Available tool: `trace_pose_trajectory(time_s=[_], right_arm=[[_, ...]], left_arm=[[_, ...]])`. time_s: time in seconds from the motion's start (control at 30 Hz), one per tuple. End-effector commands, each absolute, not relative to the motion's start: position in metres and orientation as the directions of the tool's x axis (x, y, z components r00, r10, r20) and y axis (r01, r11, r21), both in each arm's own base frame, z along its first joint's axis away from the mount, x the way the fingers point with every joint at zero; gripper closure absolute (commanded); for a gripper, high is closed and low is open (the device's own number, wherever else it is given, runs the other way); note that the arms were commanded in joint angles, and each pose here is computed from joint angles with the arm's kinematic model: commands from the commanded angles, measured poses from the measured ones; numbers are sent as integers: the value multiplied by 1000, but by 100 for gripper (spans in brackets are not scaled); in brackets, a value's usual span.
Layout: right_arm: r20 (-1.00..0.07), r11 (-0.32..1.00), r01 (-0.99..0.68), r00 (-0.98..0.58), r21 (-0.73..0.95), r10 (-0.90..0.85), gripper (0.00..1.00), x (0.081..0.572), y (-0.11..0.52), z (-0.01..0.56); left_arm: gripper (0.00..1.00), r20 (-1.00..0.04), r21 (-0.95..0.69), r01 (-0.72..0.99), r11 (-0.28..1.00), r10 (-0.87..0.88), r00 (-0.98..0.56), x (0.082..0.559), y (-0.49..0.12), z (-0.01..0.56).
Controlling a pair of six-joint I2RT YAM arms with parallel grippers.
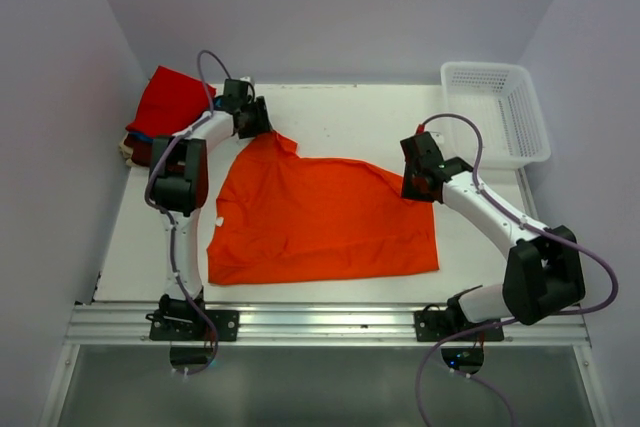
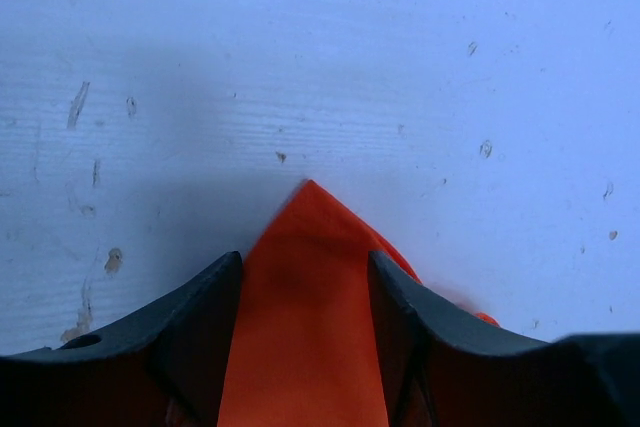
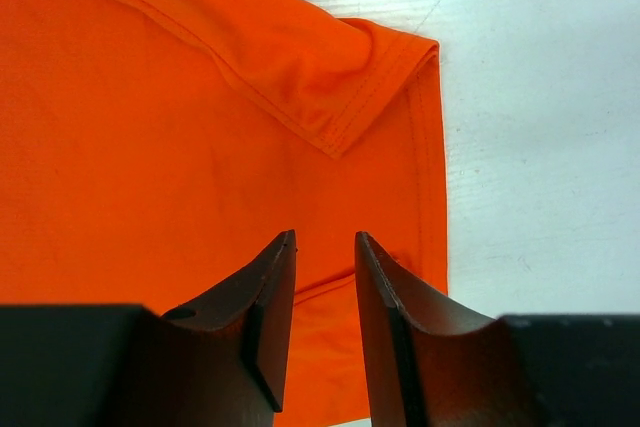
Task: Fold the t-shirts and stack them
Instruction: Grap the side of the flattened tshirt furthest away from the robot with both arms
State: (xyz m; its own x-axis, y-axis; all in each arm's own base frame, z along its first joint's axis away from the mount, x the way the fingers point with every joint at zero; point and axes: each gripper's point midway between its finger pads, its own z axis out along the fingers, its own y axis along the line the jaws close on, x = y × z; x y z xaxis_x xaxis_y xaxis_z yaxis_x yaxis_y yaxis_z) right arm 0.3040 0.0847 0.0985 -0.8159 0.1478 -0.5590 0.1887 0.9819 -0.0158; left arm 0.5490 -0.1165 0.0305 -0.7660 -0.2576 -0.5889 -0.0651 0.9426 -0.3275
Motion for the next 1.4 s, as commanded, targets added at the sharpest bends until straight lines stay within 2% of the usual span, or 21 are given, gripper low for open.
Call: trace_pose_trajectory(time_s=[0.0, 0.23, 0.33, 0.43, 0.47, 0.57, 0.73, 0.8, 0.93, 1.0, 1.1, 1.23, 1.37], right_arm=[[-591, 981, 196, -790, 9, 163, 66, 306, 83, 108], [-590, 981, 195, -790, 16, 167, 68, 305, 84, 106], [-588, 981, 193, -792, 13, 163, 69, 306, 85, 105], [-584, 981, 192, -796, 4, 159, 70, 306, 84, 103], [-583, 981, 195, -796, 5, 161, 70, 307, 84, 102], [-584, 980, 197, -795, 7, 164, 71, 308, 84, 103], [-585, 980, 197, -794, 5, 163, 72, 308, 84, 102], [-584, 980, 200, -794, 8, 167, 72, 309, 84, 103], [-583, 979, 203, -794, 7, 169, 72, 309, 83, 101], [-581, 979, 204, -795, 10, 172, 72, 308, 84, 99], [-584, 978, 209, -792, 15, 178, 73, 308, 83, 98], [-582, 976, 216, -792, 15, 184, 75, 307, 81, 95], [-585, 971, 238, -786, 9, 198, 79, 308, 78, 93]], left_arm=[[44, -557, -315, -46, 948, -224, -800, 551, -119, 9], [44, -537, -261, -79, 962, -213, -816, 552, -109, -15], [47, -534, -263, -75, 962, -209, -819, 554, -110, -20], [59, -522, -261, -71, 963, -202, -828, 553, -112, -26], [67, -517, -260, -69, 963, -199, -832, 552, -113, -27], [75, -510, -254, -65, 965, -191, -838, 549, -113, -31], [76, -493, -251, -57, 966, -179, -851, 540, -113, -36], [70, -493, -248, -54, 967, -174, -852, 539, -114, -35], [70, -503, -206, -37, 978, -139, -853, 535, -113, -35], [76, -504, -175, -27, 984, -113, -856, 534, -114, -36], [80, -487, -128, -21, 992, -82, -870, 530, -115, -42], [100, -481, -84, -17, 996, -56, -875, 526, -112, -41], [100, -491, -70, -18, 997, -51, -870, 525, -110, -32]])
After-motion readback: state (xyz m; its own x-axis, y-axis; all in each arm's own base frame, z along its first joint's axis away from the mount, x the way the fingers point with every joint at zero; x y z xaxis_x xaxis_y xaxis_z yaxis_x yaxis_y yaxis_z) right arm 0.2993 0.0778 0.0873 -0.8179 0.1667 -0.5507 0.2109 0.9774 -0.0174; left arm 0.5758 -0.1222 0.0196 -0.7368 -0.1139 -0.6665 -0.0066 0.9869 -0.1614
